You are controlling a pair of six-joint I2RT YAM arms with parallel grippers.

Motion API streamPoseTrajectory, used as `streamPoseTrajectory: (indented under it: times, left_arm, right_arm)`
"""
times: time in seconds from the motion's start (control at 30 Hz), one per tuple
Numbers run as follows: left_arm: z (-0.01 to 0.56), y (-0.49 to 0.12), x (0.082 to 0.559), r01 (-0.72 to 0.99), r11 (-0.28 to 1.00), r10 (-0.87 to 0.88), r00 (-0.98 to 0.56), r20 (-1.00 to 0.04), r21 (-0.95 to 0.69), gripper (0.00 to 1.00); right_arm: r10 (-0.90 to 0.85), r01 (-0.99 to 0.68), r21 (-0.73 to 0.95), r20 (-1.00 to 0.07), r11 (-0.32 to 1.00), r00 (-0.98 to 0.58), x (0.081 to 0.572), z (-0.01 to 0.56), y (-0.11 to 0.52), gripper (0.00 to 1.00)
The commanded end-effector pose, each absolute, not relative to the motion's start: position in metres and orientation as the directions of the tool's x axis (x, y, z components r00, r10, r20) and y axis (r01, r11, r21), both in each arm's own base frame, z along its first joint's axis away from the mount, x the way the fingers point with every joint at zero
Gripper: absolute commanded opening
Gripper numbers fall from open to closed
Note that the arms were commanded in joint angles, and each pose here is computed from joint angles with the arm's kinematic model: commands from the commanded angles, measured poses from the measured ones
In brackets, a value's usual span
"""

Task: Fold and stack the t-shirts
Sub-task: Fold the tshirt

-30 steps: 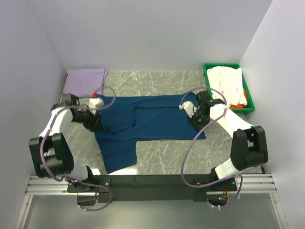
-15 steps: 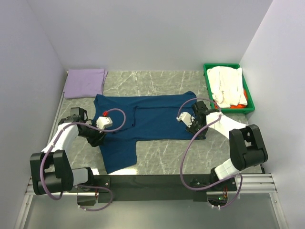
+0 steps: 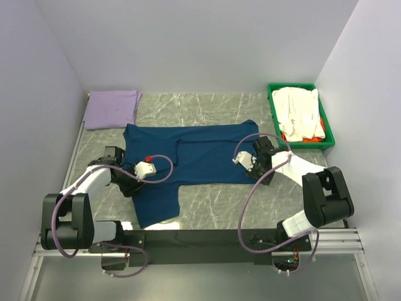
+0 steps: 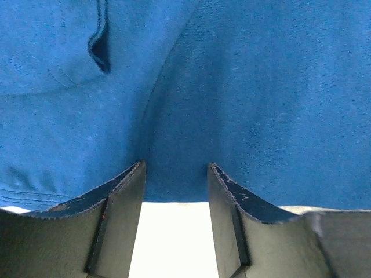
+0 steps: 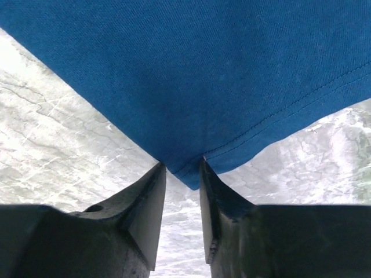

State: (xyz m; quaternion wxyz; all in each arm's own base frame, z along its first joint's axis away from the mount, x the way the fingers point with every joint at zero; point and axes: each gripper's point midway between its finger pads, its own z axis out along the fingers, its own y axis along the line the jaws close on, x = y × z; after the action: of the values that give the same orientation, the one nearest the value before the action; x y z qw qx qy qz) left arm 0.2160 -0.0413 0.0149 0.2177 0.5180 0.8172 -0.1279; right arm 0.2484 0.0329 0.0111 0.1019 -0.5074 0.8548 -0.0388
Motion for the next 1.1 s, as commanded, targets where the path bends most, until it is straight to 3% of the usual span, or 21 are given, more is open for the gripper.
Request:
streamPoseTrajectory:
  times: [0.0,0.1,0.13,0.17,0.2,0.37,0.77,1.07]
  left_arm:
    - [0.003,-0.027,0.21,0.914,0.403,0.84,-0.348,-0.417,0.049,0.52]
    - [0.003,-0.026,0.206,0.926,0.374,0.856,-0.324,-0.403,0.051,0.4]
    - [0.005,-0.026,0.199,0.929,0.368,0.857,-0.327,-0.399,0.029,0.34]
    - [0.007,-0.027,0.198,0.931,0.364,0.857,-0.323,-0.402,0.027,0.21]
    - [0.015,-0.029,0.202,0.93,0.366,0.852,-0.318,-0.416,0.038,0.16]
    - [0.044,-0.043,0.186,0.939,0.343,0.825,-0.309,-0.472,-0.015,0.01]
    - [0.083,-0.045,0.18,0.926,0.378,0.78,-0.324,-0.535,-0.01,0.01]
    - [0.111,-0.046,0.218,0.899,0.435,0.705,-0.371,-0.604,-0.044,0.01]
  right_arm:
    - [-0.886,-0.864,-0.196,-0.101,0.463,-0.452,0.251,-0.004,0.028,0.33]
    - [-0.887,-0.865,-0.195,-0.081,0.462,-0.455,0.246,-0.008,0.024,0.13]
    - [-0.885,-0.863,-0.195,-0.081,0.466,-0.459,0.245,-0.008,0.024,0.0]
    - [-0.883,-0.862,-0.192,-0.076,0.468,-0.463,0.243,-0.006,0.023,0.0]
    - [-0.882,-0.86,-0.195,-0.09,0.472,-0.463,0.242,-0.002,0.024,0.0]
    - [-0.876,-0.856,-0.186,-0.127,0.482,-0.466,0.23,0.022,0.026,0.0]
    - [-0.874,-0.843,-0.232,-0.166,0.485,-0.457,0.223,0.053,0.014,0.0]
    - [-0.858,-0.838,-0.198,-0.206,0.508,-0.471,0.257,0.072,0.017,0.0]
